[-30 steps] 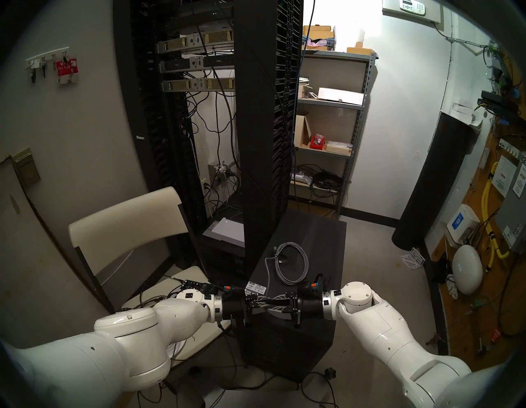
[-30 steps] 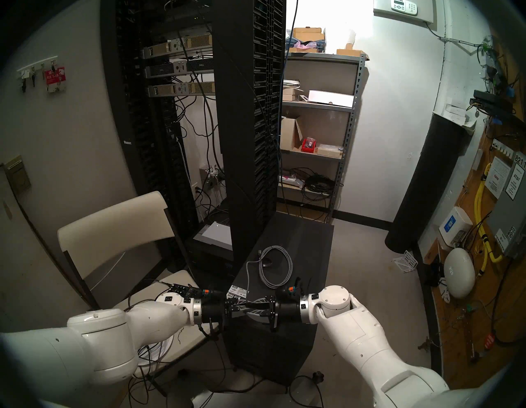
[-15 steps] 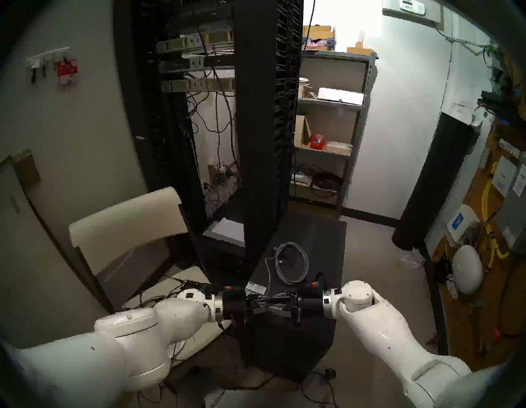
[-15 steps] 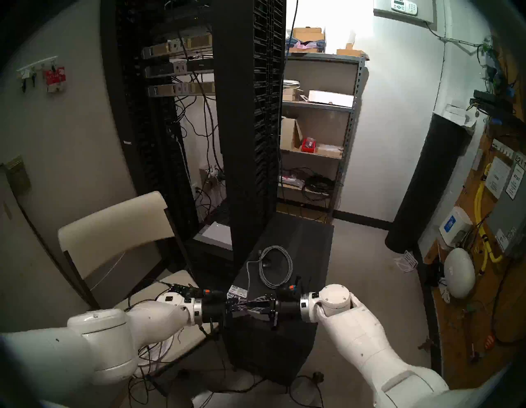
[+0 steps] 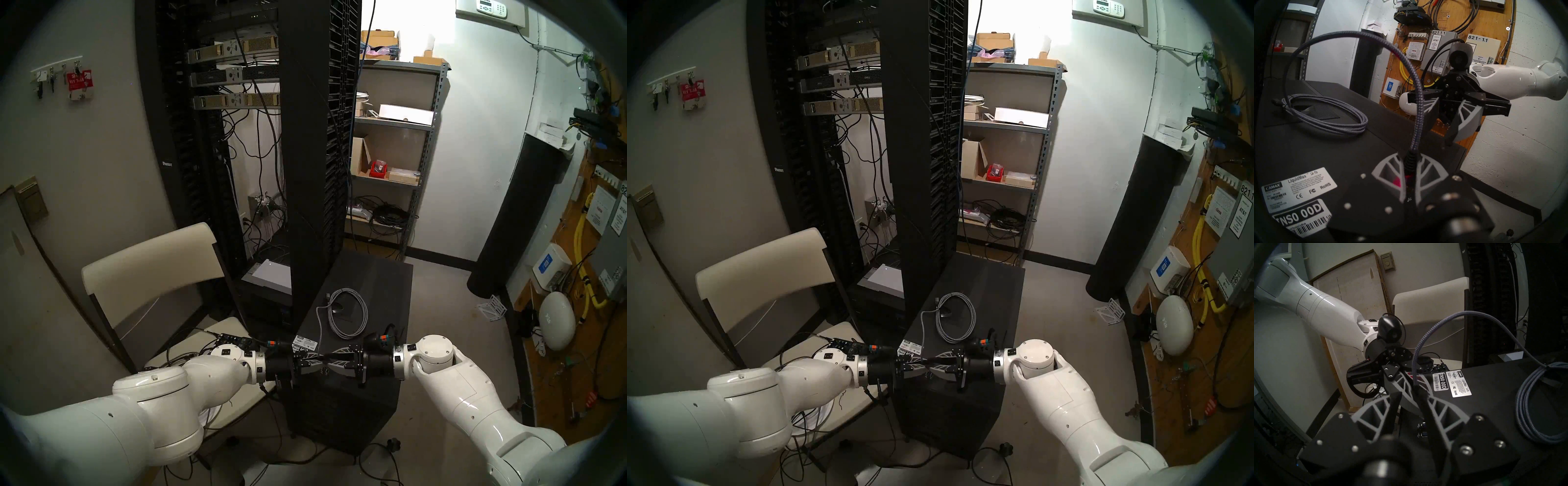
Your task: Insert the cable into the workstation's USB slot
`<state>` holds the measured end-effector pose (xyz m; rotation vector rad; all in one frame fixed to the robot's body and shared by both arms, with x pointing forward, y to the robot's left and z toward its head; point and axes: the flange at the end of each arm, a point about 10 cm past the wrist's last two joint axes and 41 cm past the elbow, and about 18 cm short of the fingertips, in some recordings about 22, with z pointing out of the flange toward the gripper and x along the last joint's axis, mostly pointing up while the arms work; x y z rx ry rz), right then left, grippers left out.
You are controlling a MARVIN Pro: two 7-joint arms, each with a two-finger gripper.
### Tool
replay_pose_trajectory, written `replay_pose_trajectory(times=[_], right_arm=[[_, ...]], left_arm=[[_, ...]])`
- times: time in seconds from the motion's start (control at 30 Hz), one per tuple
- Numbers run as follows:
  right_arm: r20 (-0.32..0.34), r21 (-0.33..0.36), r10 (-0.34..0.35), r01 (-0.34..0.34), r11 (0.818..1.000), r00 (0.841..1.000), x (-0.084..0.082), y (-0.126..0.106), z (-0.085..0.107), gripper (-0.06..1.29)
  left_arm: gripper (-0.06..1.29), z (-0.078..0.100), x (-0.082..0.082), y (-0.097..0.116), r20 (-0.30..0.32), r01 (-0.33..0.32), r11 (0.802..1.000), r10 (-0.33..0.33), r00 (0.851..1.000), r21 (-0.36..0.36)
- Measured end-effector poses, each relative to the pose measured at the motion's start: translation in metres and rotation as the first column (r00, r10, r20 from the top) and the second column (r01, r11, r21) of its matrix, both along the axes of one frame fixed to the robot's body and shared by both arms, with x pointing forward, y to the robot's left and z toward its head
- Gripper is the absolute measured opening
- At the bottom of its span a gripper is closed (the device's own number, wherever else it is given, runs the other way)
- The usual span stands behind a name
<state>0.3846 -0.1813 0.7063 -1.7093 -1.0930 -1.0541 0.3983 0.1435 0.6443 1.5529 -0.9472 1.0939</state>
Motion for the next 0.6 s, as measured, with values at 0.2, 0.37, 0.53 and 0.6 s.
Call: replay_pose_trajectory(times=[0.2,0.37,0.53,0.6], right_arm=[[0.003,0.006,0.004,-0.004,1.000,1.000,0.002,0.004,-0.002,0.46],[0.004,0.009,0.015,-0.015,1.000,1.000,0.004,0.007,-0.003,0.54],[0.007,0.013,0.024,-0.024,1.000,1.000,0.005,0.011,-0.003,0.58],[0.008,0.014,0.027,-0.027,1.000,1.000,0.006,0.012,-0.002,0.58]], left_arm=[[0.06,0.000,0.000,-0.001,0.012,0.000,1.000,0.000,1.000,0.001],[0.06,0.000,0.000,-0.002,0.023,0.006,1.000,-0.006,1.000,0.007],[0.06,0.000,-0.001,-0.001,0.029,0.013,1.000,-0.014,0.999,0.014],[0.06,0.000,-0.001,-0.001,0.030,0.015,1.000,-0.016,0.999,0.016]])
